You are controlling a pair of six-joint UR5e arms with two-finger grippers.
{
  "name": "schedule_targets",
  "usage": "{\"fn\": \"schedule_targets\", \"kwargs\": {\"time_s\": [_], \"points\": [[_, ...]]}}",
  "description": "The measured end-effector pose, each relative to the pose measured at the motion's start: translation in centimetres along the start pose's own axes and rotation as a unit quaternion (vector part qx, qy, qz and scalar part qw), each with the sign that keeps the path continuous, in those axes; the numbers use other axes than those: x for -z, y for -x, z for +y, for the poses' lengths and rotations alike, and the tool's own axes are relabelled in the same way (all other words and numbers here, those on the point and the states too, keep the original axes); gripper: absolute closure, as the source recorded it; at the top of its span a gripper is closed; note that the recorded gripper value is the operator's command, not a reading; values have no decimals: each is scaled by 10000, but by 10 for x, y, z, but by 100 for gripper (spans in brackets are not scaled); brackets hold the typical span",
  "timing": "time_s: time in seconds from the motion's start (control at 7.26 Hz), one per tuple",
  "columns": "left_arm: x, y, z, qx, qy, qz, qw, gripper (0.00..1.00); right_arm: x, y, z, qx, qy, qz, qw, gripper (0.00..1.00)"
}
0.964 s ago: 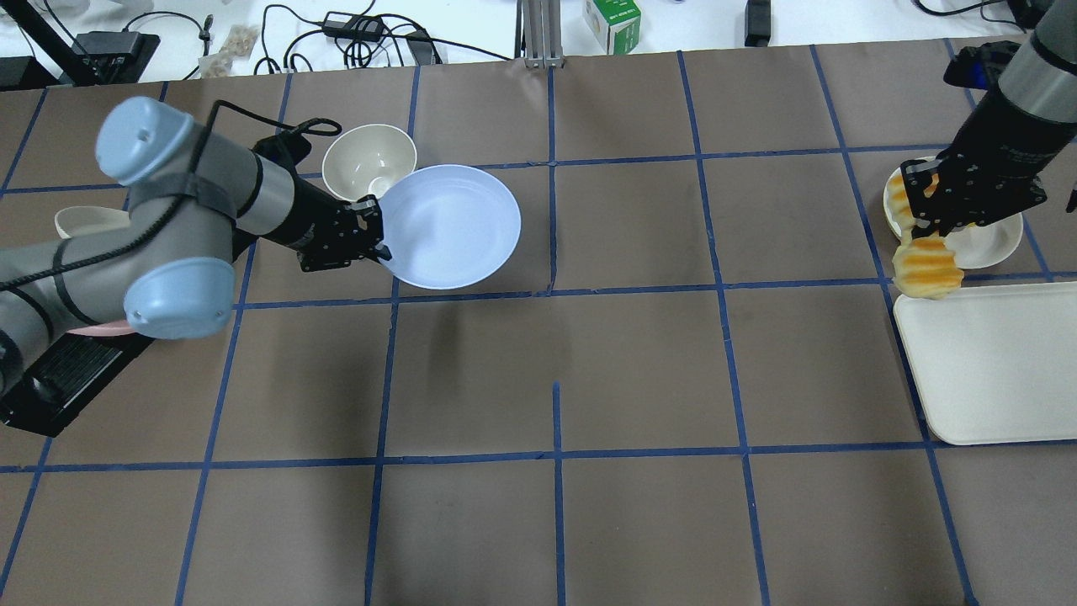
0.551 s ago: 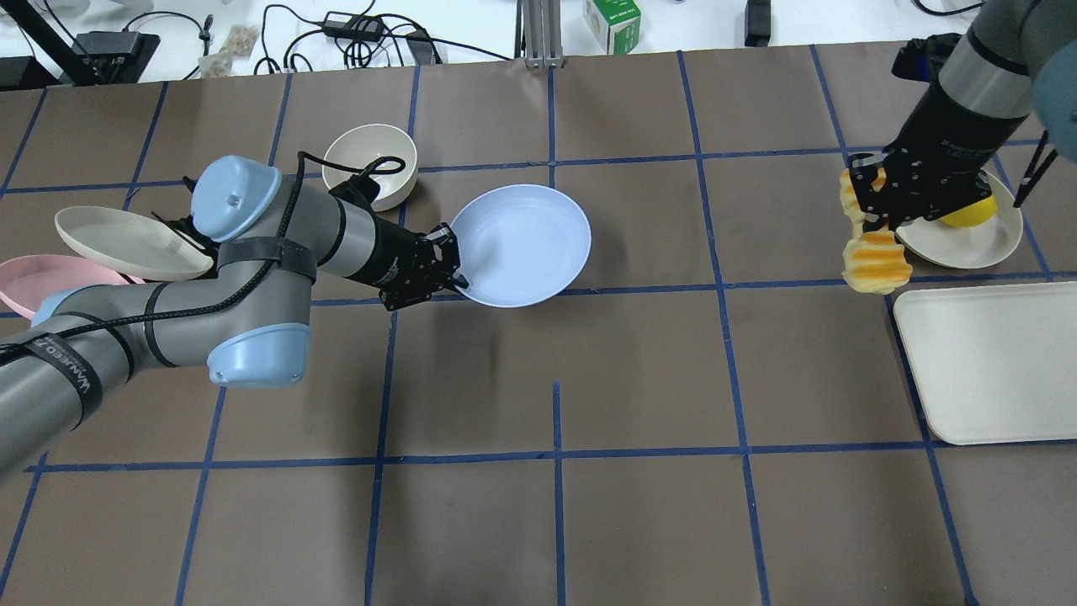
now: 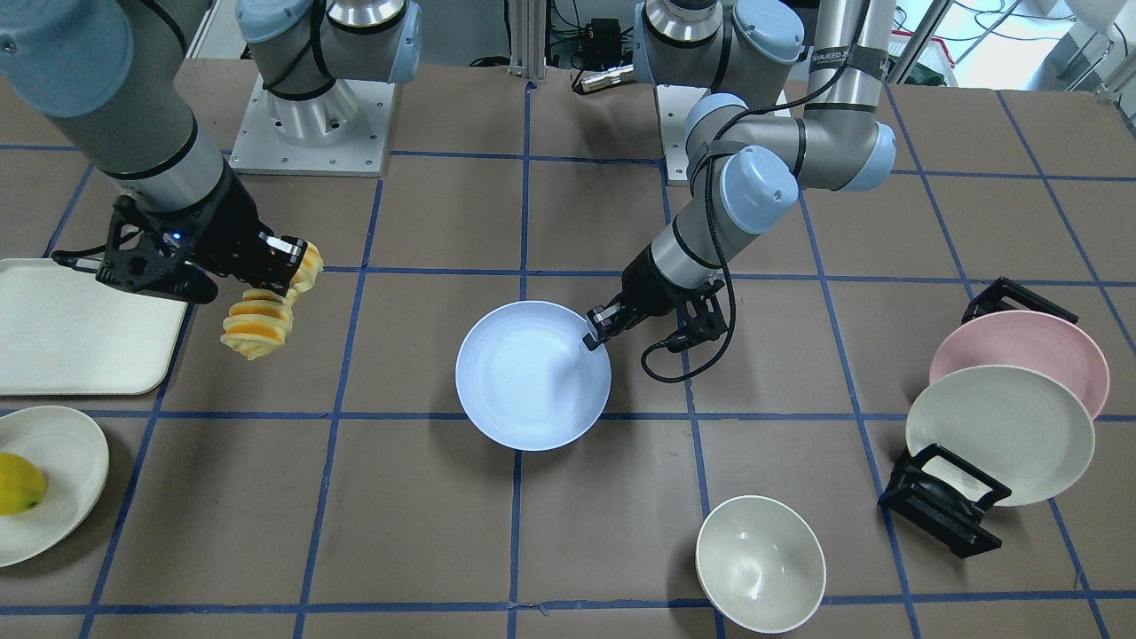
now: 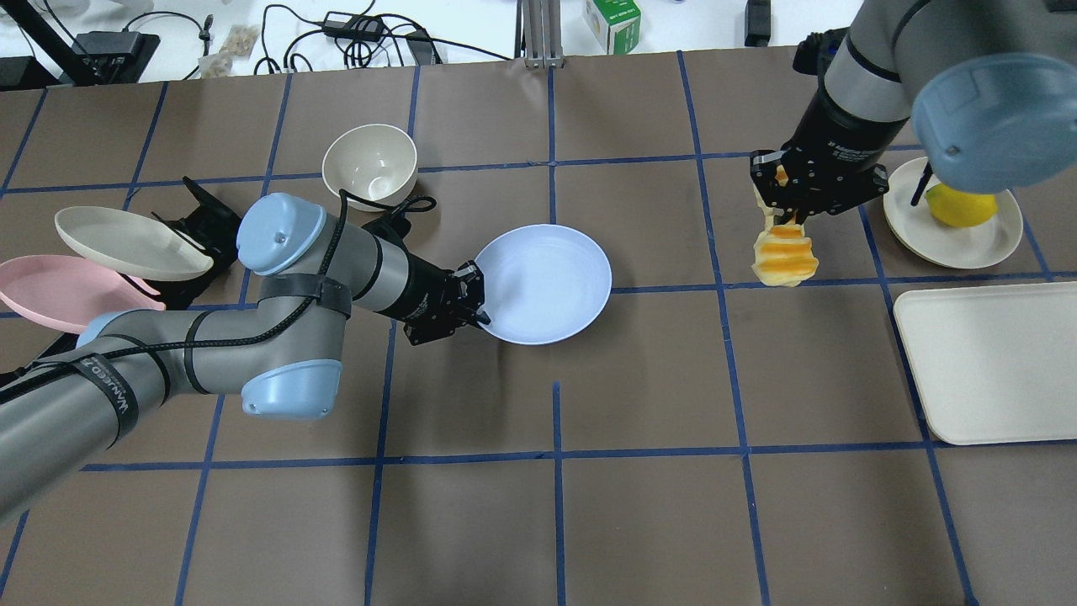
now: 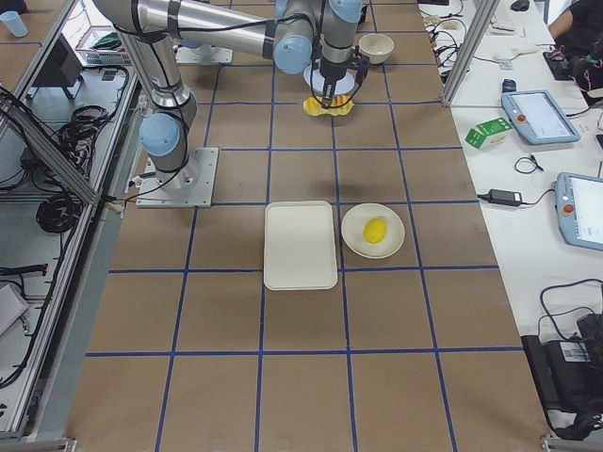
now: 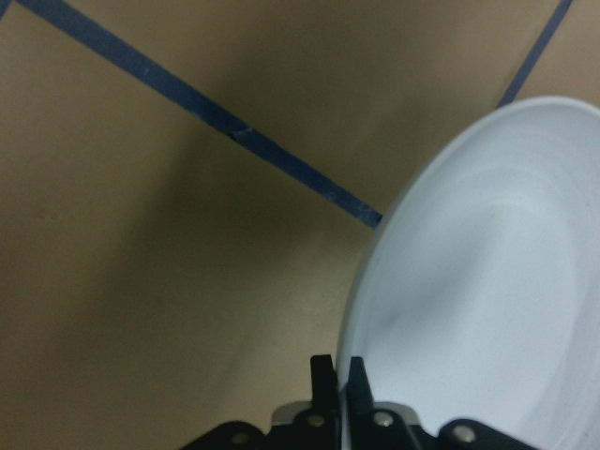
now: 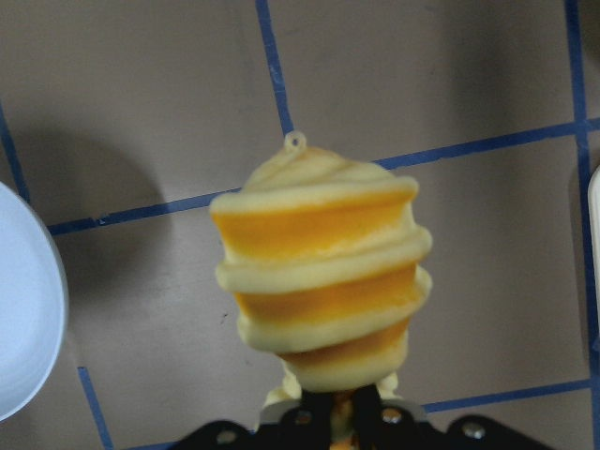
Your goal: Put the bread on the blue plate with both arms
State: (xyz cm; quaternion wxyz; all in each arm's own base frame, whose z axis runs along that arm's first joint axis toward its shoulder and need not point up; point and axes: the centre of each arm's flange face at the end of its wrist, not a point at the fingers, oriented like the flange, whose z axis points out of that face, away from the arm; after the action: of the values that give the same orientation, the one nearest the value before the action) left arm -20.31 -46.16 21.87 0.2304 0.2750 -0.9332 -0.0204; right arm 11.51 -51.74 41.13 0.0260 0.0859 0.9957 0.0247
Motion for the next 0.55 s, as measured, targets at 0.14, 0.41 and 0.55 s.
{"fn": "schedule_targets", "kwargs": {"time_s": [0.14,0.41,0.55], "points": [[-9,1,4,-52,7,-113,9999,82,-3,11,2,45,13,-34,10000,100],[-26,1,13,-161,4,-378,9992,0,-12,41,5,76,-50,-80,9999,100],[-28,1,12,-233,-105,-527,9983,0,-18,58,7,93,-94,-90,9999,100]]}}
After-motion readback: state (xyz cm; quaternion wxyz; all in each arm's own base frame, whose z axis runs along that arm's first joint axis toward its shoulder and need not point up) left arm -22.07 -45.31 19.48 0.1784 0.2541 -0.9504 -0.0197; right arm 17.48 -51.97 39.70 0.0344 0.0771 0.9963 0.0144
